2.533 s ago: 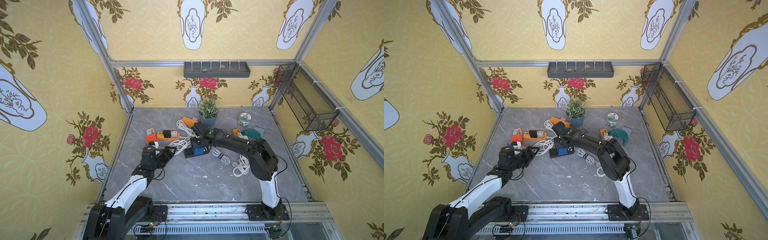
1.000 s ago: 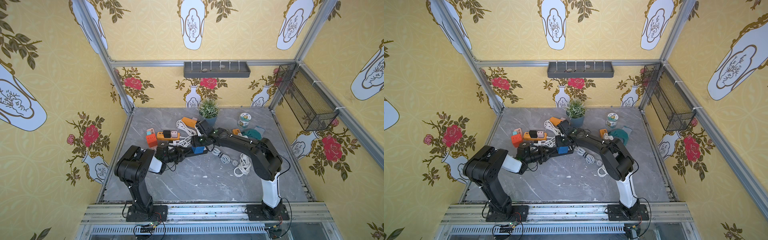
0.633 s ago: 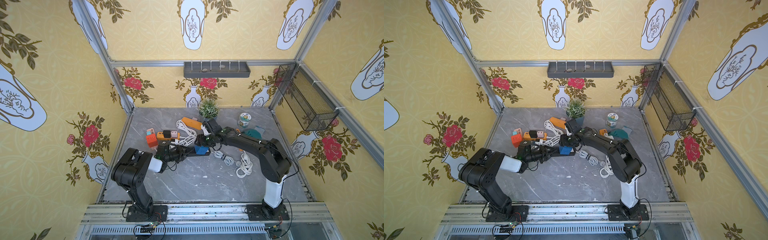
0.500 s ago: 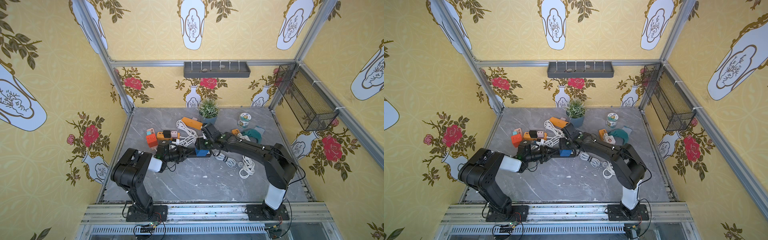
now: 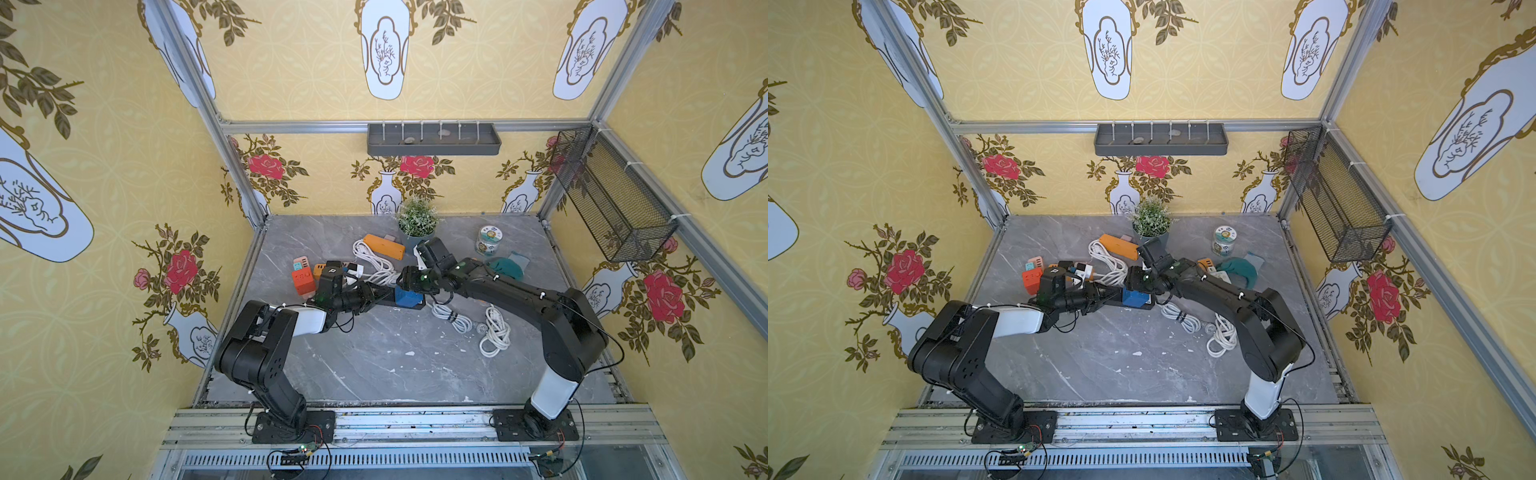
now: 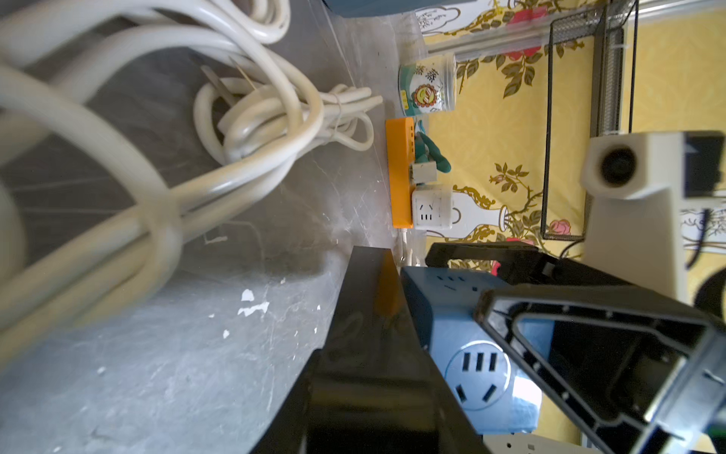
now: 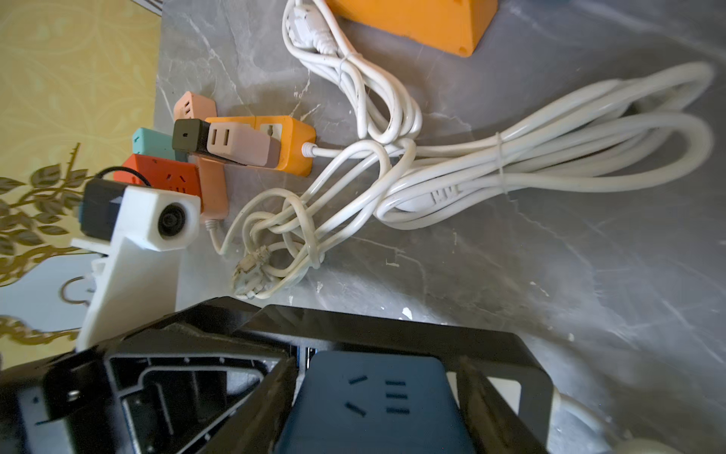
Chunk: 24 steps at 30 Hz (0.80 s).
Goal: Pull the plug off the socket
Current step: Remove the plug from the socket.
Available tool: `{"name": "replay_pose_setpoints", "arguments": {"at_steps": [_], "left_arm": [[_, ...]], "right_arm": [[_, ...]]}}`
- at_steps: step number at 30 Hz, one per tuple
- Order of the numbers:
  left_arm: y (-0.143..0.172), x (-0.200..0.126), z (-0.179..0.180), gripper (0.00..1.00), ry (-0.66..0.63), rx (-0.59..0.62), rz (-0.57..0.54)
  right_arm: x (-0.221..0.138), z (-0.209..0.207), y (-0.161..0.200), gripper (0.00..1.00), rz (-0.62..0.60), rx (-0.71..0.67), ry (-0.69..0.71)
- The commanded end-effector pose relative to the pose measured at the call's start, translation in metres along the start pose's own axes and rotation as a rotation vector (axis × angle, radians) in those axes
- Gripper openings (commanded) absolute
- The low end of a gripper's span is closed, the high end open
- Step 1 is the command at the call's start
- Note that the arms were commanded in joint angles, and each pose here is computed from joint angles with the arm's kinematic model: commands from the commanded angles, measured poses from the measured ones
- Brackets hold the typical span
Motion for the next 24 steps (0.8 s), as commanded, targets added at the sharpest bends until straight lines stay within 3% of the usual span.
{"name": "replay_pose_setpoints", "arguments": {"at_steps": [1,4,7,12,15,17,24], "left_arm": [[-0.009,-0.014,0.088,0.12,-0.391,-0.180,-0.140],[-0.007,-0.010,0.090,0.12,-0.395,-0.190,-0.119],[-0.004,-0.008,0.095,0.12,-0.401,-0.210,-0.105],[-0.006,-0.011,0.096,0.12,-0.426,-0.186,-0.115],[-0.009,-0.010,0.094,0.12,-0.439,-0.165,-0.119],[-0.011,-0.008,0.094,0.11,-0.454,-0.140,-0.112],[-0.008,-0.008,0.094,0.11,-0.481,-0.073,-0.076]], "right_arm": [[-0.011,-0.005,-0.018,0.37,-0.108,-0.021,0.094],[-0.009,-0.036,-0.033,0.37,-0.085,0.126,0.126],[-0.022,-0.057,-0.051,0.37,-0.134,0.223,0.072],[-0.045,-0.052,-0.045,0.37,-0.190,0.180,0.031],[-0.030,-0.024,-0.031,0.37,-0.152,0.100,0.066],[-0.014,-0.018,-0.030,0.37,-0.088,0.124,0.093],[-0.033,-0.096,-0.060,0.36,-0.081,0.330,0.065]]}}
Point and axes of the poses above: each gripper's point midway between its finger pads, its own x axis out along the fingers, its own z axis along the line the jaws close on, y = z × x, the point moved 2 cm from there along -x, back along the fingers, and after that the axes turned 10 degrees about -x, right-handed, at the moved point
